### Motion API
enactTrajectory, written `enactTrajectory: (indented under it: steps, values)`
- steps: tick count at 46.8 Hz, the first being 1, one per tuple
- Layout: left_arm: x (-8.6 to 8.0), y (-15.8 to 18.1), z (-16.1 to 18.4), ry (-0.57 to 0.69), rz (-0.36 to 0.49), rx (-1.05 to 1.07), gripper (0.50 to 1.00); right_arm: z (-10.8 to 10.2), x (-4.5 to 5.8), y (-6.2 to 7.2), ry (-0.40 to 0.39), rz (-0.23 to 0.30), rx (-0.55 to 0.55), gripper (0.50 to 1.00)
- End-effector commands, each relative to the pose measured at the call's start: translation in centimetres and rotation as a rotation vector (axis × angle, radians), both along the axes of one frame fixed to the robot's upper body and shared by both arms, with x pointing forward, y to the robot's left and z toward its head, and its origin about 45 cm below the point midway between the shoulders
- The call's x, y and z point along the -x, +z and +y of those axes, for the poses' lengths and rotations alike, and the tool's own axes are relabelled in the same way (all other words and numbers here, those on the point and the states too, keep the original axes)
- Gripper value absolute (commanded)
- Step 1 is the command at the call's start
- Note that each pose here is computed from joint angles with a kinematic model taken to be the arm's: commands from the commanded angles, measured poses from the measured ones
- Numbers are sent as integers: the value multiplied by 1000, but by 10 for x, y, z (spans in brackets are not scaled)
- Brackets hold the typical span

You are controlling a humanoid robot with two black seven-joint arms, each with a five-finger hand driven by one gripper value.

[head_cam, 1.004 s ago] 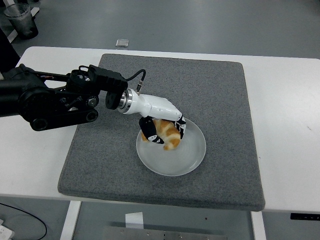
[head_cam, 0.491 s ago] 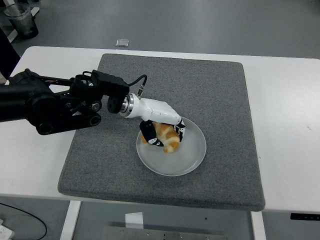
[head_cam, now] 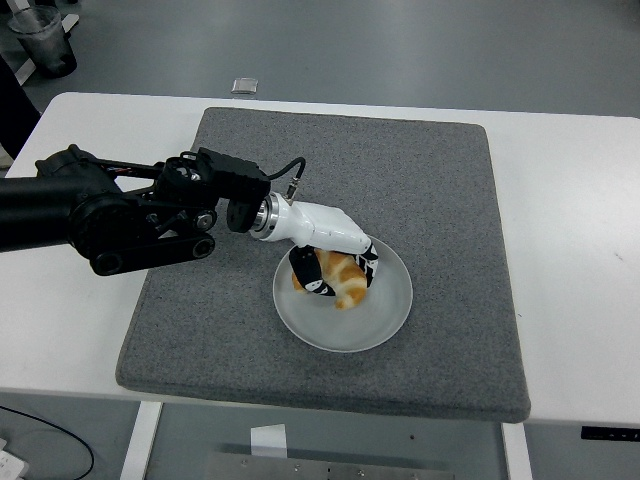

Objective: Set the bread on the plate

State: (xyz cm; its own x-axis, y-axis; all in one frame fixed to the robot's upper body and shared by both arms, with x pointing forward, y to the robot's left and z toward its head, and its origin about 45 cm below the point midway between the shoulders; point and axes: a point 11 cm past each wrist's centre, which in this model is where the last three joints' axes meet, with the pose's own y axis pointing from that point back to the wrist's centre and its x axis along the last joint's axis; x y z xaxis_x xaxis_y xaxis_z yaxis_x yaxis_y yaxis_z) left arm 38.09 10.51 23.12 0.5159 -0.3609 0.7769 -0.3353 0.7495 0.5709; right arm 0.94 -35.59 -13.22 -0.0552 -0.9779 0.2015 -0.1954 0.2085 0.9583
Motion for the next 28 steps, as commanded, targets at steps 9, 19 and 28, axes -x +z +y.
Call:
enactTrajectory:
  steps: [9,19,28]
  values:
    - [-1,-5,3,8,2,-7,500,0,0,0,-1,-1,0,932]
    - [0,-7,3,12,6,-2,500,0,0,0,0,0,0,932]
    - [1,-8,3,13,9,3,640,0,0,0,-1,-1,0,932]
